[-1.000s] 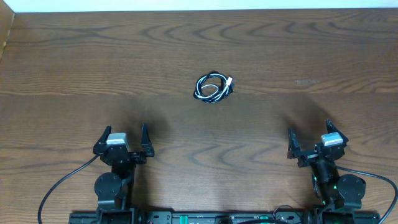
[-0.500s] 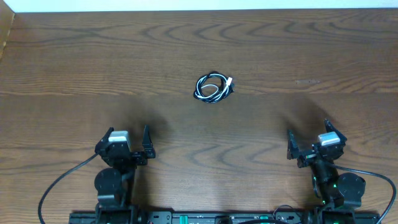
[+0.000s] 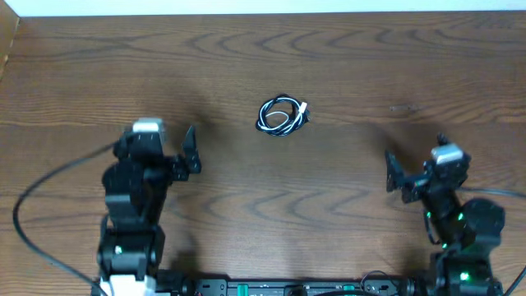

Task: Untangle cables
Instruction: 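Move both grippers forward toward the black and white cable coil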

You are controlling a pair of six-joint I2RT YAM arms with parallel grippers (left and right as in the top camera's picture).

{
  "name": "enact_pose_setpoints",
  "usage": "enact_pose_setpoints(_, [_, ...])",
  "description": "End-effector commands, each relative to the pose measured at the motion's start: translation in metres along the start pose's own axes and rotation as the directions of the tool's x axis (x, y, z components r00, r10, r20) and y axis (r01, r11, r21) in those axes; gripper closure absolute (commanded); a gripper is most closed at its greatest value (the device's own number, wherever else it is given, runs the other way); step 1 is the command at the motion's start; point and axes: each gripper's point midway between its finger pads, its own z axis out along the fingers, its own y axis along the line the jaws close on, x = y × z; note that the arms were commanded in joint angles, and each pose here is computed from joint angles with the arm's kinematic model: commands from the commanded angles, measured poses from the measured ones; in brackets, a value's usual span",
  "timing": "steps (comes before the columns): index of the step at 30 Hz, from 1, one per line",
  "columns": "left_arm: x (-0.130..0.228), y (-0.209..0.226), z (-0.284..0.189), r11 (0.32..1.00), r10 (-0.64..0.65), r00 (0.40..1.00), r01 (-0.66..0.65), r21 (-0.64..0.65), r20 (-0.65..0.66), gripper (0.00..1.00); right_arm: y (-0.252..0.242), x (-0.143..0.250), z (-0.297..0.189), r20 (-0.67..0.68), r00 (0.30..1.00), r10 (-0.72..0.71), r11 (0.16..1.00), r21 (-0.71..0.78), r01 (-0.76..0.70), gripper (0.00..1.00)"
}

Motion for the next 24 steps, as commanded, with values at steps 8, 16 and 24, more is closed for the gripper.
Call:
enact_pose_setpoints(8, [-0.067, -0.073, 0.023, 0.981, 0.086, 0.996, -0.08, 0.177, -0.025, 0.0, 0.0, -0.065, 0.047, -0.177, 0.983, 0.055, 0.987, -0.139, -0.08, 0.01])
enact_pose_setpoints(16, [-0.082, -0.123, 0.066, 0.965, 0.137, 0.955, -0.068, 0.253, -0.265, 0.0, 0.008, -0.093, 0.088, -0.371, 0.921, 0.12, 0.937, -0.264, -0.229, 0.01])
enact_pose_setpoints(24, [-0.081, -0.158, 0.101, 0.954, 0.205, 0.873, -0.077, 0.289, -0.443, 0.0, 0.003, -0.082, 0.12, -0.526, 0.835, 0.165, 0.905, -0.255, -0.34, 0.01])
